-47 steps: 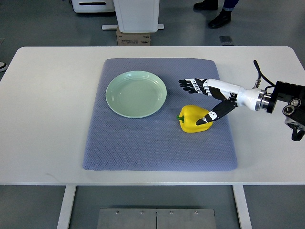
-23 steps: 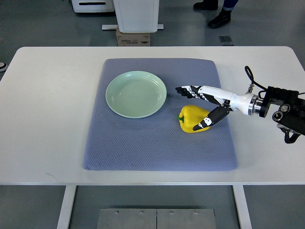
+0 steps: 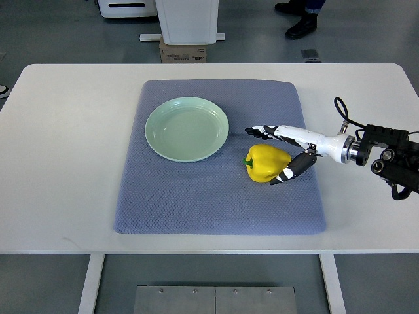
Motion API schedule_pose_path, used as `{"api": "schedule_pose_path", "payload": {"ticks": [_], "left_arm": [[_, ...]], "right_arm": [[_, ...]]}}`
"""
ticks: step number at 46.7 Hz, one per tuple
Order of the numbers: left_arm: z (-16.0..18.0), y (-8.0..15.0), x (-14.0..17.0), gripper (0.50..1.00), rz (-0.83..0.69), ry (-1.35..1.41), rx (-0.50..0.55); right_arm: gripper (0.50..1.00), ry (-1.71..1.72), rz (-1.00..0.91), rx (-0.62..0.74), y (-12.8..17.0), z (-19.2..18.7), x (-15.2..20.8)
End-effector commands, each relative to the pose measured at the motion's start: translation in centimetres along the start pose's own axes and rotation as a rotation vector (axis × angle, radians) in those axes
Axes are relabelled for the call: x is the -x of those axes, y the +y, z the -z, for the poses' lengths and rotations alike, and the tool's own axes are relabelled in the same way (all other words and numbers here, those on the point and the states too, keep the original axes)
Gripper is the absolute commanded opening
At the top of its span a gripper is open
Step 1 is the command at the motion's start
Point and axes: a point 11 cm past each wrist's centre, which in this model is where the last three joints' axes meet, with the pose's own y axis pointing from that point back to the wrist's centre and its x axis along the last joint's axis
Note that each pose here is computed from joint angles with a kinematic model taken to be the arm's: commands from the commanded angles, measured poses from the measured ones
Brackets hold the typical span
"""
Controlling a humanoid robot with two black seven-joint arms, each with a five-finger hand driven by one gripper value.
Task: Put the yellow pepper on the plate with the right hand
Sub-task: 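Close the right hand's fingers around the yellow pepper, then carry the pepper with the right hand onto the green plate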
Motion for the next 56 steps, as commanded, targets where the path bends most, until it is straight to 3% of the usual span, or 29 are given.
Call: {"api": "schedule_pose_path", "payload": {"ticks": [1, 16, 29, 33, 41, 56], "left_arm": [[0.0, 0.0, 0.0, 1.000, 0.000, 0.000, 0.000], [0.0, 0.0, 0.0, 1.000, 0.000, 0.000, 0.000], [0.0, 0.0, 0.0, 1.000, 0.000, 0.000, 0.000], [0.0, 0.0, 0.0, 1.000, 0.000, 0.000, 0.000], [0.0, 0.0, 0.0, 1.000, 0.000, 0.000, 0.000], [0.0, 0.0, 0.0, 1.000, 0.000, 0.000, 0.000]], "right_arm": [[0.989, 0.001, 0.000, 0.002, 0.1, -0.1, 0.0], [0.910, 0.005, 0.014, 0.022, 0.5, -0.6, 0.3], [0.757, 0.004, 0.014, 0.023, 0.5, -0.7, 0.3], [0.699, 0.002, 0.014, 0.022, 0.5, -0.7, 0.3], [0.500, 0.003, 0.009, 0.020, 0.3, -0.6, 0.2], [0.500, 0.011, -0.045, -0.029, -0.9, 2.0, -2.4]]}}
